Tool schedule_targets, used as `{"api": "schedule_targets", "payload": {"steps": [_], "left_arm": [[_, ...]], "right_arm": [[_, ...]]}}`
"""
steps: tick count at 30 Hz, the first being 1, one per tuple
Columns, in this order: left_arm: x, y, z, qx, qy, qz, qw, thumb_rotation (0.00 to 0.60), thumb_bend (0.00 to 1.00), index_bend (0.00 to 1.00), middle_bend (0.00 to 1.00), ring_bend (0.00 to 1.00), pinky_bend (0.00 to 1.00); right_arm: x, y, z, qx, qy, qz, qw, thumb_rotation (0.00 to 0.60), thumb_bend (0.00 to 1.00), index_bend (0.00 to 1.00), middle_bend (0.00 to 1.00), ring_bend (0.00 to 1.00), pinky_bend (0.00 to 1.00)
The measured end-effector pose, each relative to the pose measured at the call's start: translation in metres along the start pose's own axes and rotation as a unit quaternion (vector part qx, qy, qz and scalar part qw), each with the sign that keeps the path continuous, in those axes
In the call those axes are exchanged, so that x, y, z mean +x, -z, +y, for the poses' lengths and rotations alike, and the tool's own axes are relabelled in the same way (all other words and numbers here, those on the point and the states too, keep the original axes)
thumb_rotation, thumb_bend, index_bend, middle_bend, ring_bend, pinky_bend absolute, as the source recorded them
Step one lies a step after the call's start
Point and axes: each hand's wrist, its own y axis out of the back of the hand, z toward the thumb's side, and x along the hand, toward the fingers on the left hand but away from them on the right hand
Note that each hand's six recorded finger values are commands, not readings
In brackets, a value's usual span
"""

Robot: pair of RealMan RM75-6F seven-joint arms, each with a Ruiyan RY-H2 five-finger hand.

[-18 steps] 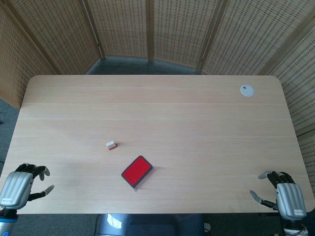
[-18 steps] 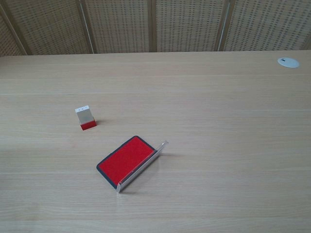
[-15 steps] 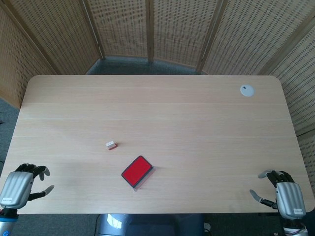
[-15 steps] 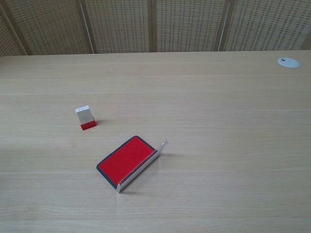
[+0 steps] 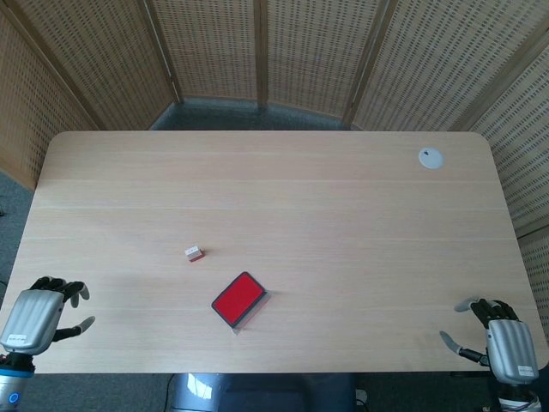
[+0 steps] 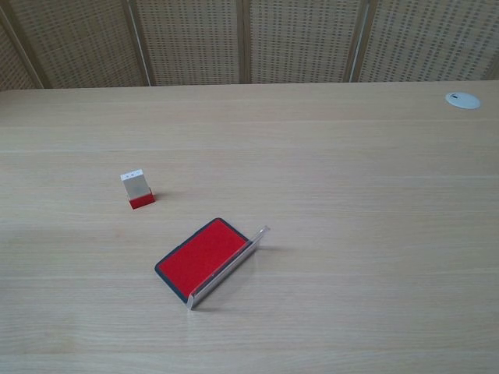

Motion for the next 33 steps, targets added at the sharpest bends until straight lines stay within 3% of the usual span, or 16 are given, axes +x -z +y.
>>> {"api": "schedule_targets", "payload": {"steps": [2,4,5,7,9,19,24,28,33], "left_arm": [[0.007,-0.005,0.004,0.017,0.001,-0.006,0.9998,0.600,0.14,0.49,0.62,0.53,0.58],[0.017,-0.012,0.009,0.038,0.000,-0.013,0.9992,0.600,0.14,0.49,0.72,0.67,0.73],[0.022,-0.015,0.011,0.047,-0.001,-0.016,0.9988,0.600,0.13,0.49,0.82,0.77,0.81],[0.034,-0.021,0.014,0.067,-0.002,-0.023,0.9975,0.600,0.13,0.49,0.95,0.92,0.89],[0.046,-0.027,0.017,0.086,-0.001,-0.026,0.9960,0.600,0.13,0.49,1.00,0.99,0.97],[0.097,-0.058,0.008,0.138,0.026,-0.024,0.9898,0.600,0.16,0.49,1.00,1.00,1.00],[0.119,-0.078,-0.003,0.130,0.045,-0.025,0.9901,0.600,0.32,0.49,1.00,1.00,1.00],[0.133,-0.087,-0.012,0.130,0.066,-0.025,0.9891,0.594,0.32,0.49,1.00,1.00,1.00],[0.153,-0.097,-0.023,0.133,0.095,-0.022,0.9862,0.539,0.30,0.41,1.00,1.00,1.00]], "right_arm": [[0.001,0.002,0.000,-0.002,-0.001,-0.001,1.0000,0.427,0.22,0.43,0.40,0.39,0.28],[0.002,0.005,0.000,-0.004,-0.002,-0.003,1.0000,0.427,0.22,0.43,0.40,0.39,0.28],[0.003,0.006,-0.001,-0.006,-0.002,-0.005,1.0000,0.424,0.22,0.43,0.40,0.39,0.28],[0.004,0.009,-0.001,-0.008,-0.002,-0.008,0.9999,0.423,0.22,0.43,0.40,0.39,0.28],[0.006,0.013,-0.001,-0.009,-0.002,-0.013,0.9999,0.423,0.22,0.43,0.40,0.40,0.28],[0.007,0.022,-0.002,-0.010,-0.001,-0.026,0.9996,0.424,0.22,0.43,0.40,0.41,0.28],[0.007,0.025,-0.004,-0.009,-0.004,-0.033,0.9994,0.424,0.22,0.43,0.41,0.41,0.28],[0.006,0.028,-0.006,-0.009,-0.006,-0.038,0.9992,0.425,0.22,0.43,0.41,0.42,0.28],[0.005,0.030,-0.008,-0.007,-0.008,-0.045,0.9989,0.423,0.22,0.43,0.41,0.42,0.29]]}}
